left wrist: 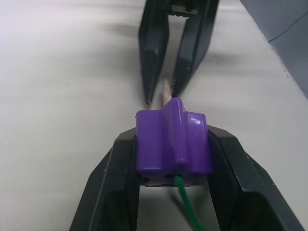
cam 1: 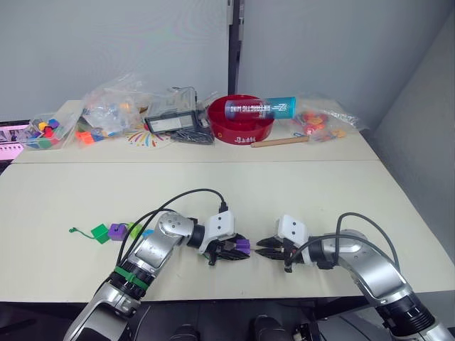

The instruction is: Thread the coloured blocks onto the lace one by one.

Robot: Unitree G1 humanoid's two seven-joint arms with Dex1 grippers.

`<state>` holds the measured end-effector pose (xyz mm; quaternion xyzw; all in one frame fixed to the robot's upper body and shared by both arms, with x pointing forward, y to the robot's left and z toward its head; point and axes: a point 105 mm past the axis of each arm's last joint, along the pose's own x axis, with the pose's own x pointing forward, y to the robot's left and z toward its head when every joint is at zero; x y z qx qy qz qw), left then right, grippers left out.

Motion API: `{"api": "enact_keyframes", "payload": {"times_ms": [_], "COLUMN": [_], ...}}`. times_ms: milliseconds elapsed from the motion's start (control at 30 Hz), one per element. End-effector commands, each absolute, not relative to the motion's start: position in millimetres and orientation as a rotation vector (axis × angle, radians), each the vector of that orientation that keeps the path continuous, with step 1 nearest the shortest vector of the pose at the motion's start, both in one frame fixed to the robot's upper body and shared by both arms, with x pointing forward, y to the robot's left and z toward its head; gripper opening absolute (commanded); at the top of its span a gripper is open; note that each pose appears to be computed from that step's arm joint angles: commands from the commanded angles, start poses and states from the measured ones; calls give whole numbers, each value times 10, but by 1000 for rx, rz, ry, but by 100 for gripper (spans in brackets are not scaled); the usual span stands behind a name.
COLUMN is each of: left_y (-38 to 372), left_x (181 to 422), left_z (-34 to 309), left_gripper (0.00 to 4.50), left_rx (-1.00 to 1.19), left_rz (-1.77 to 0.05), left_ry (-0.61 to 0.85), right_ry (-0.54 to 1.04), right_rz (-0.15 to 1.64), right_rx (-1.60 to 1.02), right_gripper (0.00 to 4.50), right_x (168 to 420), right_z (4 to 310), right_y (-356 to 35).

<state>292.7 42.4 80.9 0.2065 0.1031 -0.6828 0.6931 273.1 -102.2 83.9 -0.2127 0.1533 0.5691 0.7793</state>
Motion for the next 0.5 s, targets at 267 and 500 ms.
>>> {"api": "enact_keyframes", "payload": {"times_ms": [267,500], "left_y": [622,1529], "left_x": [2925,2887], "left_z": [891,835], "left_gripper": [137,137], "left_rx": [483,522], "left_rz": [-1498,-1335], "left_ry": [223,370], "right_ry": [282,288], "right_rz": [1230,1236], "right_rx": [-501,-510], "right_gripper": [0,0], "right_x": [2773,2802], "right_z": [956,965], "right_y": [-1043,-1110]}}
